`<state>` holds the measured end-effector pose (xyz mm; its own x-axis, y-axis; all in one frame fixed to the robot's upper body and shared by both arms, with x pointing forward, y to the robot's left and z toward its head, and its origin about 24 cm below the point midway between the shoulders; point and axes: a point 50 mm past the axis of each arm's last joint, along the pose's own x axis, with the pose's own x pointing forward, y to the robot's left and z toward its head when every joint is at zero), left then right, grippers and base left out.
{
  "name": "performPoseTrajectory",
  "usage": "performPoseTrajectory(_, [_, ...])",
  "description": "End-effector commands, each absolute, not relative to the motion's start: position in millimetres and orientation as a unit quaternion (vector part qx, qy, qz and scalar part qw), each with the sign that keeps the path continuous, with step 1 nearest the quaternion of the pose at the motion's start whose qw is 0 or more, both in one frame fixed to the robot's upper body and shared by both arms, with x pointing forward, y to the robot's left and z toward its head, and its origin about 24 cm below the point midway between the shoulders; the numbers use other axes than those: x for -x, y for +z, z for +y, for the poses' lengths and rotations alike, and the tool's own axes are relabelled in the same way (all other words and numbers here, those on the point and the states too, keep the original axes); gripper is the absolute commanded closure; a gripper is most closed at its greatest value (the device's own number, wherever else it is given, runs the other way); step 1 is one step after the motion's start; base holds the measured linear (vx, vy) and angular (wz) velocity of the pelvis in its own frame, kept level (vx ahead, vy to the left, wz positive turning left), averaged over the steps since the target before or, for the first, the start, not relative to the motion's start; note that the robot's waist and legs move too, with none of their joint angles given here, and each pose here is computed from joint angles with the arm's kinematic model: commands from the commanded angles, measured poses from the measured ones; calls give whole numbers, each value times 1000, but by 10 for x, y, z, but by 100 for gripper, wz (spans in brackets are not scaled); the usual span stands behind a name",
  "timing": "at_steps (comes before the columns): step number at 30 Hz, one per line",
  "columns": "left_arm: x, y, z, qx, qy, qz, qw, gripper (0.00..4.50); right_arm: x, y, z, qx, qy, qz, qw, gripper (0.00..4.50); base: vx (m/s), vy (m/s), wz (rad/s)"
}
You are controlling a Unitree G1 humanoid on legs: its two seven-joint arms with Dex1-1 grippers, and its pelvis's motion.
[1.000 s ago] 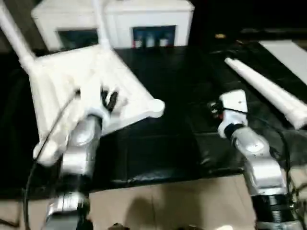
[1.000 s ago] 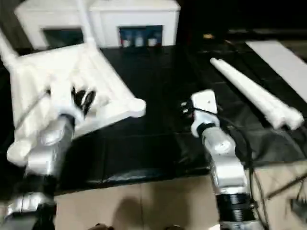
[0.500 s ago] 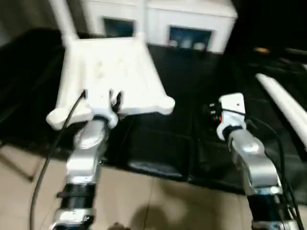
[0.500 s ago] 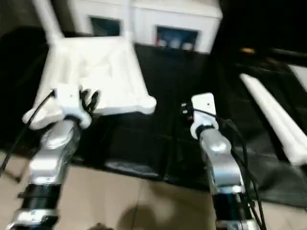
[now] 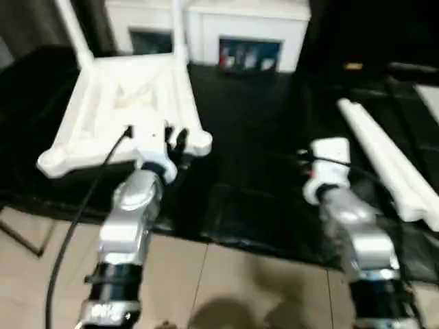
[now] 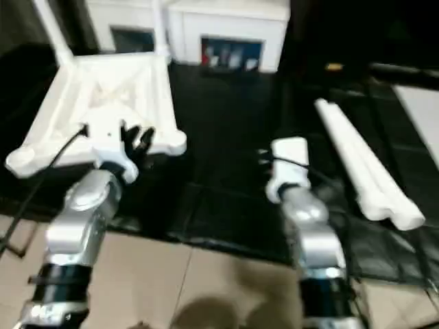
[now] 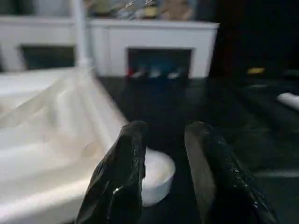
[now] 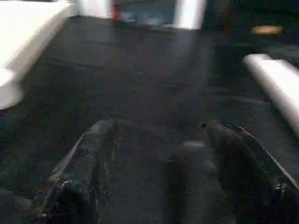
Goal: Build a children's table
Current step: Pick table leg
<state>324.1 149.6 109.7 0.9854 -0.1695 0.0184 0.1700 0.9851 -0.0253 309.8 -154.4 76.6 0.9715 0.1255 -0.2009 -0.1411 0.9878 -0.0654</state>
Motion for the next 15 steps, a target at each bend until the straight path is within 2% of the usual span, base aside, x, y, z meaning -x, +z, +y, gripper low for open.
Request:
performPoseTrajectory(1, [-3237, 1125, 1417, 19, -100, -7, 995, 288, -3144, 878, -1608, 55, 58, 81, 993, 127, -38, -28, -68])
performPoseTrajectory(4, [-3237, 1126, 1419, 20, -99, -7, 995, 288, -3166, 901, -1624, 71, 57, 78, 993, 127, 56, -111, -43])
performPoseTrajectory(7, [-3235, 1132, 1420, 20, -99, -8, 995, 288, -3176, 906, -1619, 72, 60, 79, 993, 127, 120, -104, 16])
performPoseTrajectory(13, [-3229, 1136, 1421, 17, -108, -5, 994, 288, -3182, 922, -1604, 74, 62, 83, 992, 127, 194, 10, 0])
performPoseTrajectory(14, [-3223, 1135, 1409, 20, -121, -7, 992, 285, -3174, 925, -1601, 47, 75, 88, 992, 109, 146, -10, 6])
performPoseTrajectory(15, [-3218, 1129, 1394, 16, -140, -3, 990, 282, -3174, 922, -1613, 44, 81, 101, 991, 99, 115, -60, 4])
